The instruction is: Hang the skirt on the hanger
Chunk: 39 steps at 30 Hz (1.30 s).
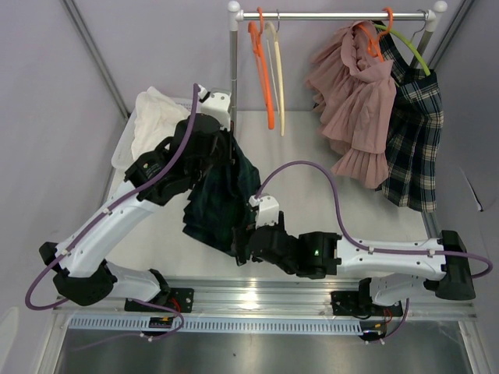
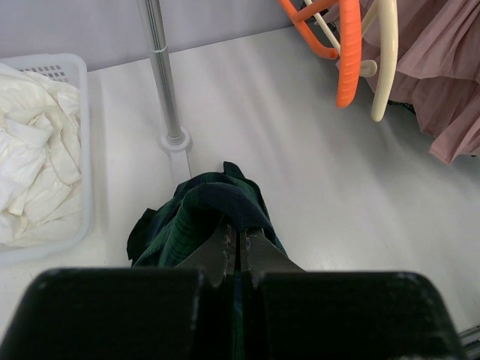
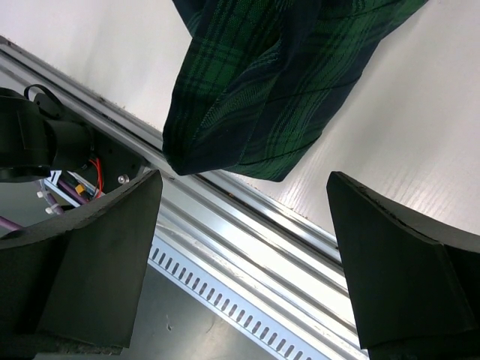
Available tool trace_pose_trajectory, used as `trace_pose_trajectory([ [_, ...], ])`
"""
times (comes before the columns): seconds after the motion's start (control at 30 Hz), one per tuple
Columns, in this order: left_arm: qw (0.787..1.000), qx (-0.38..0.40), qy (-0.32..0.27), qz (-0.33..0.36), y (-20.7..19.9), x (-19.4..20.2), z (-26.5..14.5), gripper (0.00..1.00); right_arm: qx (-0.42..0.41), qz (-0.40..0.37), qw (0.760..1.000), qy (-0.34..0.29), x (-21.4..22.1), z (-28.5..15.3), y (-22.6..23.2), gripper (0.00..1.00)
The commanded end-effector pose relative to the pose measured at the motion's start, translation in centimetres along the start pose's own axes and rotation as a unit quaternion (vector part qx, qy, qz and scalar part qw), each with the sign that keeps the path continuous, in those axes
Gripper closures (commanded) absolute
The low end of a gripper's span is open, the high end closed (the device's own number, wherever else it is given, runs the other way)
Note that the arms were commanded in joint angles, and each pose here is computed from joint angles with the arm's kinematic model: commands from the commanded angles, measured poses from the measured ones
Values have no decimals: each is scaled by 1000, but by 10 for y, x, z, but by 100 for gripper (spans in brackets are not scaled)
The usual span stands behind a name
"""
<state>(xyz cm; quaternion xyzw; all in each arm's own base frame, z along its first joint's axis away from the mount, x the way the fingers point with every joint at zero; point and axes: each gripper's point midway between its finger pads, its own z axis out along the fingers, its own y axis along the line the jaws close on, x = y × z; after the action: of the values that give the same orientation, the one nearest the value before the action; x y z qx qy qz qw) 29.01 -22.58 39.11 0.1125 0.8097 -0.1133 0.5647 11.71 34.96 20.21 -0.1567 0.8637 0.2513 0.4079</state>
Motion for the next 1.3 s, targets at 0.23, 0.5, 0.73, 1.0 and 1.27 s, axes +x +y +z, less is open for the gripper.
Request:
trace_pose_trajectory([
  [0.23,999,15,-36,-18,-7,-18,-3,100,29,23,999,-21,-11,18,8,4],
  [0.5,999,10,-37,-14,-1,-18,-10,100,70,20,997,-5,5,29,-9,19],
  [0.73,999,18,-42,-14,3,-20,-23,100,101,32,994,-7,8,17,-42,86],
  [1.0,999,36,-31,3,12,-19,-49,100,153,62,984,-71,-47,-42,-105,100],
  [1.27,997,73,-36,3,15,-26,-80,100,162,67,970,-171,-165,-120,-144,100],
])
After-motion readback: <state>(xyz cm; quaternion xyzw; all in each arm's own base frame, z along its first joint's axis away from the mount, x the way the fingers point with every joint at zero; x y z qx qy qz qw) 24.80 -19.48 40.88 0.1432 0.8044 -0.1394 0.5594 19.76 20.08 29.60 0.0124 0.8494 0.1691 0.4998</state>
